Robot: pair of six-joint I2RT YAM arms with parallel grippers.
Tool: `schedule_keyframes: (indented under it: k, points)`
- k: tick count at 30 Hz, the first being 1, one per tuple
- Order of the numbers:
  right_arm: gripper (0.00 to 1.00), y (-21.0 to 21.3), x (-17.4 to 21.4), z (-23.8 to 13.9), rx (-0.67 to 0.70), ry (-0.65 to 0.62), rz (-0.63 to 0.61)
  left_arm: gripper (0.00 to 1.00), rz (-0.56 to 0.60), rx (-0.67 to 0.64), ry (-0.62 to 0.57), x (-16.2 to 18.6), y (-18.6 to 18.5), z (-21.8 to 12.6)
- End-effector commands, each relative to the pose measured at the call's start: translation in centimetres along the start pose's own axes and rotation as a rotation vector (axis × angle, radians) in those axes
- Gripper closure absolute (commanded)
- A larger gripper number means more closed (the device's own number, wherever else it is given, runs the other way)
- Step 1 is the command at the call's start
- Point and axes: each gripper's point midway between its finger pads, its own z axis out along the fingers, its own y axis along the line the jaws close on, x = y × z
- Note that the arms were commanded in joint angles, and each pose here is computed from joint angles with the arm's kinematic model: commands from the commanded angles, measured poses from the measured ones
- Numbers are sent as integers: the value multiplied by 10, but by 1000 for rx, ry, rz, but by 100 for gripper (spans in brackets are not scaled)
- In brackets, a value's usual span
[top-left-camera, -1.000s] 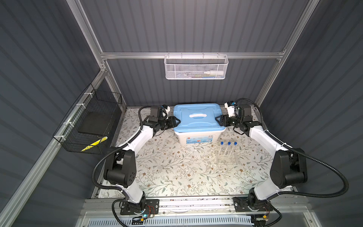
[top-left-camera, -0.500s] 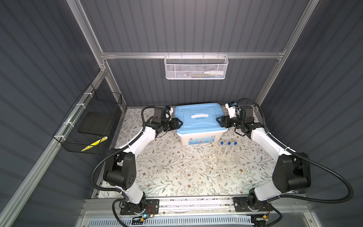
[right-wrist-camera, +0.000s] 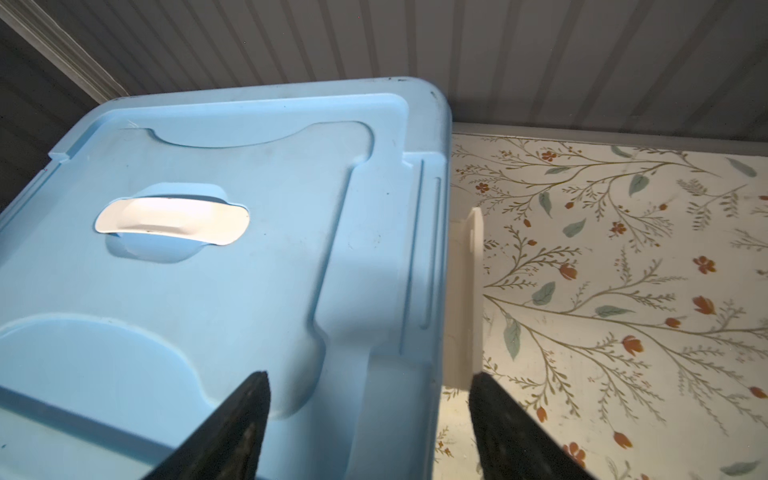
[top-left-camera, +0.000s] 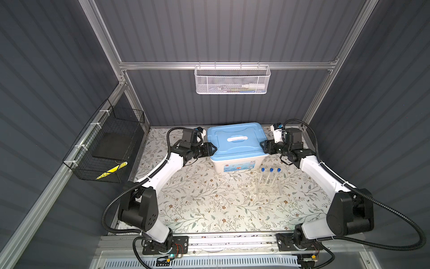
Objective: Organize the chemistry lab equipment
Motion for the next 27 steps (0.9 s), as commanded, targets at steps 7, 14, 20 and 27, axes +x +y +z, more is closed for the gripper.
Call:
schedule_keyframes:
  k: [7, 14, 20, 27]
  points:
    - [22, -12, 15, 4, 65, 57, 2, 43, 29, 14, -3, 5, -13, -6]
    - [23, -12, 21, 6, 60, 69, 15, 43, 19, 11, 15, 16, -12, -7]
    - [23, -10, 25, 1, 55, 65, 23, 43, 21, -18, 2, 19, -9, -10]
    - [24, -10, 31, -3, 61, 77, 25, 43, 11, -20, 8, 25, -8, -11]
